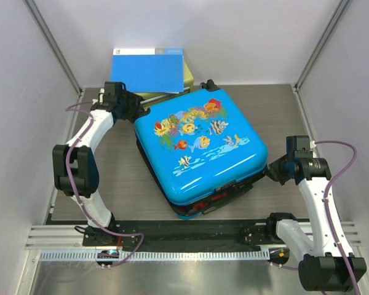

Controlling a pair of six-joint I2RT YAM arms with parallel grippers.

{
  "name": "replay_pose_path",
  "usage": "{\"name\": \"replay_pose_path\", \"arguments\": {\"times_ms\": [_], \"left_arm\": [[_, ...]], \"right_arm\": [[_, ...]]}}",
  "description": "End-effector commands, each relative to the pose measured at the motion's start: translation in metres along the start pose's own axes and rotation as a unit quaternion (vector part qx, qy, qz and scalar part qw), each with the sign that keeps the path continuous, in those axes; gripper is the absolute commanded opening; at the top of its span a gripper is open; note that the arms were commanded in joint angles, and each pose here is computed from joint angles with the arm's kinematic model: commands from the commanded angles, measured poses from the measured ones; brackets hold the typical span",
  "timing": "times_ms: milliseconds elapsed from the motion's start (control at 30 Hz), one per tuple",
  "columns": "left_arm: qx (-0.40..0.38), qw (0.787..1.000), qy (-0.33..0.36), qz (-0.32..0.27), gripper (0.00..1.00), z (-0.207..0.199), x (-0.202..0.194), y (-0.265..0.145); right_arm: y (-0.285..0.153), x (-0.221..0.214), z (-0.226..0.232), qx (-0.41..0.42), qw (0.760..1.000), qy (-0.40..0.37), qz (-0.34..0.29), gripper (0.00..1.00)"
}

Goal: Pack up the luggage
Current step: Zip the luggage at the center of the board.

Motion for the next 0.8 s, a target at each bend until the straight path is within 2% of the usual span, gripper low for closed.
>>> {"name": "replay_pose_path", "arguments": {"times_ms": [0, 167, 367, 467, 600, 767], "left_arm": [[-0.039, 0.986, -0.066, -0.148, 0.0, -0.017, 0.048, 0.003], [-0.045, 0.987, -0.064, -0.143, 0.0, -0.023, 0.047, 0.002], [-0.054, 0.989, -0.083, -0.11, 0.0, -0.039, 0.039, -0.005], [-0.063, 0.988, -0.081, -0.116, 0.0, -0.047, 0.041, -0.014], [-0.074, 0.987, -0.068, -0.124, 0.0, -0.062, 0.044, -0.026], [-0.071, 0.989, -0.061, -0.119, 0.0, -0.067, 0.044, -0.02]], "right_arm": [[-0.013, -0.048, -0.03, -0.057, 0.987, -0.064, 0.137, 0.01], [-0.016, -0.037, -0.026, -0.062, 0.985, -0.094, 0.129, 0.01], [-0.016, -0.01, -0.023, -0.087, 0.978, -0.16, 0.098, 0.01], [-0.014, -0.001, -0.019, -0.084, 0.973, -0.193, 0.092, 0.01], [-0.011, -0.004, -0.021, -0.079, 0.966, -0.222, 0.109, 0.01], [-0.009, -0.013, -0.014, -0.035, 0.966, -0.227, 0.12, 0.01]]}}
Point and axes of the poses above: each gripper's point midway between its finger pads, its own y axis out along the fingers, its own z axis along the line the jaws close on, x = y × z, the point moved 4 cm from there along -y, back along the fingers, and after that the axes turned 14 degrees about -y, right-handed, at the moved point
